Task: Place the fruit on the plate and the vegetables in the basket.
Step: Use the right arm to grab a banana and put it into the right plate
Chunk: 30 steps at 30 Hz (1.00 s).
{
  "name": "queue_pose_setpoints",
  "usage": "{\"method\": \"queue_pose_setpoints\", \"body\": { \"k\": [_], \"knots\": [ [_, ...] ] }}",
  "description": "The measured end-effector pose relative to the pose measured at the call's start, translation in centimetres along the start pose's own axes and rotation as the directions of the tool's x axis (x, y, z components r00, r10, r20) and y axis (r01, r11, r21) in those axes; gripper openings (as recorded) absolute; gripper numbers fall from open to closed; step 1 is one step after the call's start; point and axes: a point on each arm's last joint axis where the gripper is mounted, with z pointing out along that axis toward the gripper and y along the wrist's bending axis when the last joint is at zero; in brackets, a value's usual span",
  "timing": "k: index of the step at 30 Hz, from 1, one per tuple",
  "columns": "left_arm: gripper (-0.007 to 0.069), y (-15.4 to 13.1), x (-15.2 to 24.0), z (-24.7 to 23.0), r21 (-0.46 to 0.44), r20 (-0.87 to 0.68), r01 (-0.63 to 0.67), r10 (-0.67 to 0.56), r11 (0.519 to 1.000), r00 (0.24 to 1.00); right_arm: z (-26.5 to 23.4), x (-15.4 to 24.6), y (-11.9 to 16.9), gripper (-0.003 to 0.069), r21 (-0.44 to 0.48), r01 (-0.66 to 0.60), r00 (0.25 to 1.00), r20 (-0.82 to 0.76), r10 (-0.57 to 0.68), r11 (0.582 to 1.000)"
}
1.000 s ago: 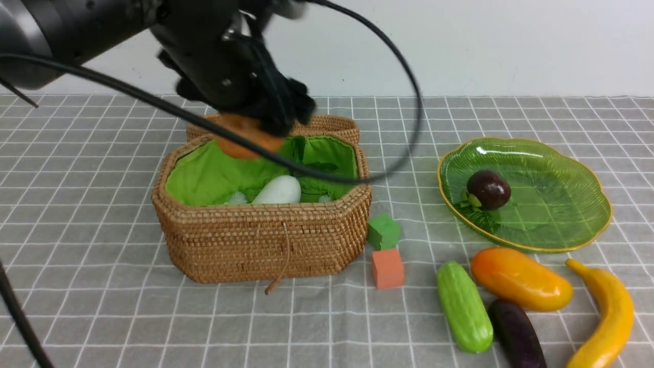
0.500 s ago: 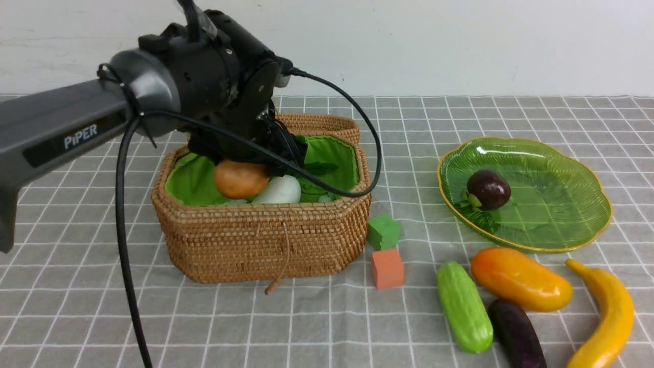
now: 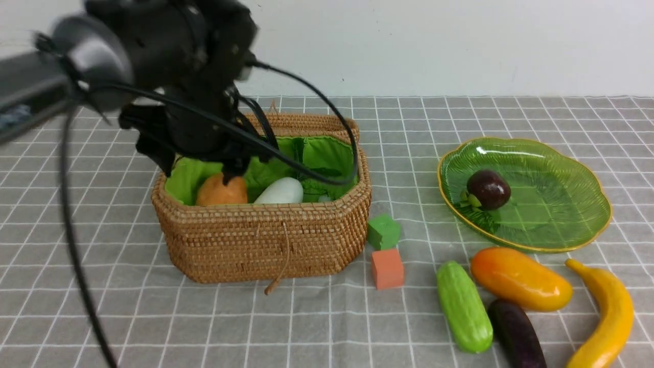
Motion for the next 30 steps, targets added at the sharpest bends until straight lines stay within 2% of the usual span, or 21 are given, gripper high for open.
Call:
{"method": "queue_pose_setpoints", "body": {
  "k": [3,5,6,7,9,12,14,19,24,25,26,29,30],
  "knots": [
    [0.0413,1.9,0.3,-4.6,0.045,0.086,0.043,-0.047,0.998,0.995,0.0,0.0,0.0,0.024,0.0,0.0,1.0,0.0,0.0,1.0],
    [0.0312,3.7,1.0,-8.4,0.09,0.163,0.076,-0.09,0.993,0.983,0.0,0.0,0.0,0.024,0.0,0.0,1.0,0.0,0.0,1.0],
    [0.0302,4.1,1.2,-9.1,0.099,0.177,0.082,-0.099,0.992,0.979,0.0,0.0,0.0,0.024,0.0,0.0,1.0,0.0,0.0,1.0],
    [0.0239,5.1,1.8,-11.3,0.129,0.218,0.098,-0.125,0.987,0.968,0.0,0.0,0.0,0.024,0.0,0.0,1.0,0.0,0.0,1.0],
    [0.0159,6.6,3.0,-14.2,0.175,0.274,0.119,-0.164,0.977,0.948,0.0,0.0,0.0,0.024,0.0,0.0,1.0,0.0,0.0,1.0],
    [0.0036,9.3,6.2,-18.3,0.246,0.342,0.139,-0.22,0.959,0.913,0.0,0.0,0.0,0.024,0.0,0.0,1.0,0.0,0.0,1.0],
    [-0.0013,10.6,8.6,-20.0,0.286,0.364,0.144,-0.246,0.947,0.898,0.0,0.0,0.0,0.024,0.0,0.0,1.0,0.0,0.0,1.0],
    [-0.0013,12.8,15.1,-21.1,0.363,0.358,0.143,-0.28,0.921,0.891,0.0,0.0,0.0,0.024,0.0,0.0,1.0,0.0,0.0,1.0],
    [-0.0013,13.3,23.0,-17.7,0.414,0.269,0.142,-0.27,0.899,0.925,0.0,0.0,0.0,0.024,0.0,0.0,1.0,0.0,0.0,1.0],
    [-0.0013,13.4,23.3,-17.5,0.413,0.266,0.143,-0.27,0.899,0.925,0.0,0.0,0.0,0.024,0.0,0.0,1.0,0.0,0.0,1.0],
    [-0.0013,13.2,26.1,-15.8,0.44,0.225,0.147,-0.267,0.886,0.937,0.0,0.0,0.0,0.024,0.0,0.0,1.0,0.0,0.0,1.0],
    [-0.0013,12.9,28.9,-13.9,0.479,0.185,0.151,-0.267,0.865,0.946,0.0,0.0,0.0,0.024,0.0,0.0,1.0,0.0,0.0,1.0],
    [-0.0013,12.8,30.3,-13.3,0.515,0.192,0.149,-0.283,0.844,0.94,0.0,0.0,0.0,0.024,0.0,0.0,1.0,0.0,0.0,1.0]
  ]
}}
